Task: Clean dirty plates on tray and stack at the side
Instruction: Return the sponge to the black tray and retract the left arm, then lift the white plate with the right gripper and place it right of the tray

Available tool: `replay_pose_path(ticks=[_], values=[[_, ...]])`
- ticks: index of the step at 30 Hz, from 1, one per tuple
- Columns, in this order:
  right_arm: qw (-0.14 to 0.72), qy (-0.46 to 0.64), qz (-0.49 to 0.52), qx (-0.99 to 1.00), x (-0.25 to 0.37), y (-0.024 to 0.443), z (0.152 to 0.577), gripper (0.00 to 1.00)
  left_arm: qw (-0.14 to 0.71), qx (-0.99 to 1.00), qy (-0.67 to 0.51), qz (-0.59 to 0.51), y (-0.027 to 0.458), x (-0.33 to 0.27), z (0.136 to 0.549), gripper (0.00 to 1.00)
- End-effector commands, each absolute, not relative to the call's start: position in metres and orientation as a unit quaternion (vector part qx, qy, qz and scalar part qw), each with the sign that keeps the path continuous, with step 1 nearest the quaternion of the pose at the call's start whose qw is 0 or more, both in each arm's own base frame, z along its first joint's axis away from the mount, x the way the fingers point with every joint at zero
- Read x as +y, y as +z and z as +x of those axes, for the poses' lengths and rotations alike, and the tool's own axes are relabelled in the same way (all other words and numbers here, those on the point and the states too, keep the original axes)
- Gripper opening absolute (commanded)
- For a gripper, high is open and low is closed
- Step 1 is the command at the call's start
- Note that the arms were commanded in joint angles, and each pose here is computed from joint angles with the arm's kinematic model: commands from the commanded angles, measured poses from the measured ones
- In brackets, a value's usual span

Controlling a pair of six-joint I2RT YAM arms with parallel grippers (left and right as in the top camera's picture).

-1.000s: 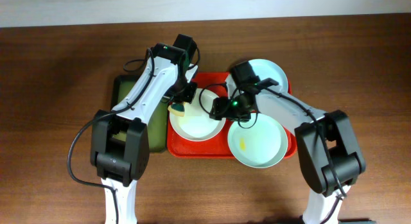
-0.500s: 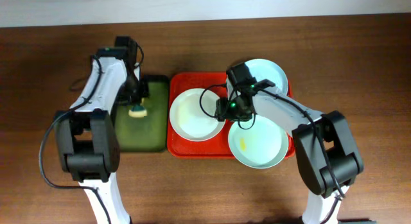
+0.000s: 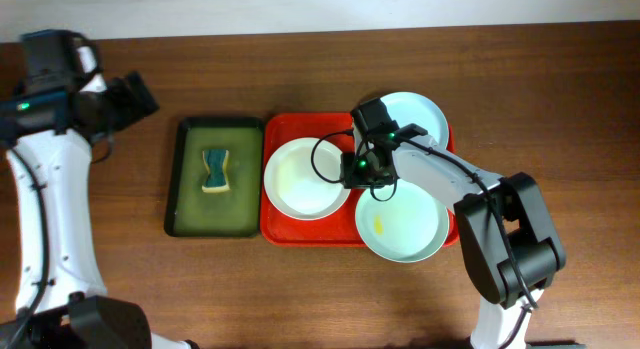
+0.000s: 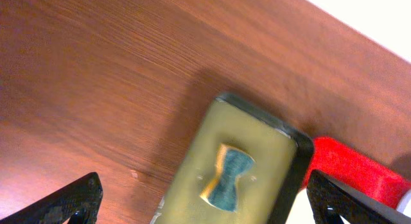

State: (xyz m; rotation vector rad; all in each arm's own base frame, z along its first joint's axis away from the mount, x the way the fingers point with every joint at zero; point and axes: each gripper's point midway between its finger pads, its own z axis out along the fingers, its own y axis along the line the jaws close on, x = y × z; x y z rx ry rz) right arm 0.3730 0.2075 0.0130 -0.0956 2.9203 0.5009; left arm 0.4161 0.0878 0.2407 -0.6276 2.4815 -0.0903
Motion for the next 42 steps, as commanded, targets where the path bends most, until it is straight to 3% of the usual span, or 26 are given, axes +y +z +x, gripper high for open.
replay_pose_path(ticks=[1,3,7,17,22,29,35,39,42], values=[[0.099,0.149,-0.042,0.983,0.210,0.014,0.373,0.23,0.294,0.919,-0.034,-0.261,0.248,0.105,0.412,0.99],[0.112,0.119,-0.044,0.986,0.206,0.012,0.375,0.13,0.294,0.919,-0.034,-0.261,0.248,0.104,0.412,1.00],[0.116,0.117,-0.024,0.986,0.209,0.012,0.376,0.04,0.294,0.919,-0.034,-0.261,0.248,0.104,0.412,0.99],[0.140,0.179,0.002,0.974,0.198,0.105,0.376,0.04,0.294,0.919,-0.034,-0.261,0.248,0.104,0.412,0.99],[0.218,0.197,-0.019,0.956,0.240,0.143,0.394,0.04,0.294,0.919,-0.034,-0.261,0.248,0.104,0.412,0.99],[0.397,0.052,-0.126,0.908,0.315,0.175,0.372,0.04,0.294,0.919,-0.034,-0.260,0.248,0.104,0.412,1.00],[0.562,-0.102,-0.271,0.775,0.365,0.249,0.353,0.04,0.294,0.919,-0.034,-0.260,0.248,0.104,0.412,0.99],[0.603,-0.164,-0.326,0.710,0.383,0.282,0.342,0.04,0.294,0.919,-0.034,-0.260,0.248,0.104,0.412,0.99],[0.621,-0.209,-0.313,0.688,0.376,0.303,0.345,0.04,0.294,0.919,-0.034,-0.260,0.248,0.104,0.412,0.99]])
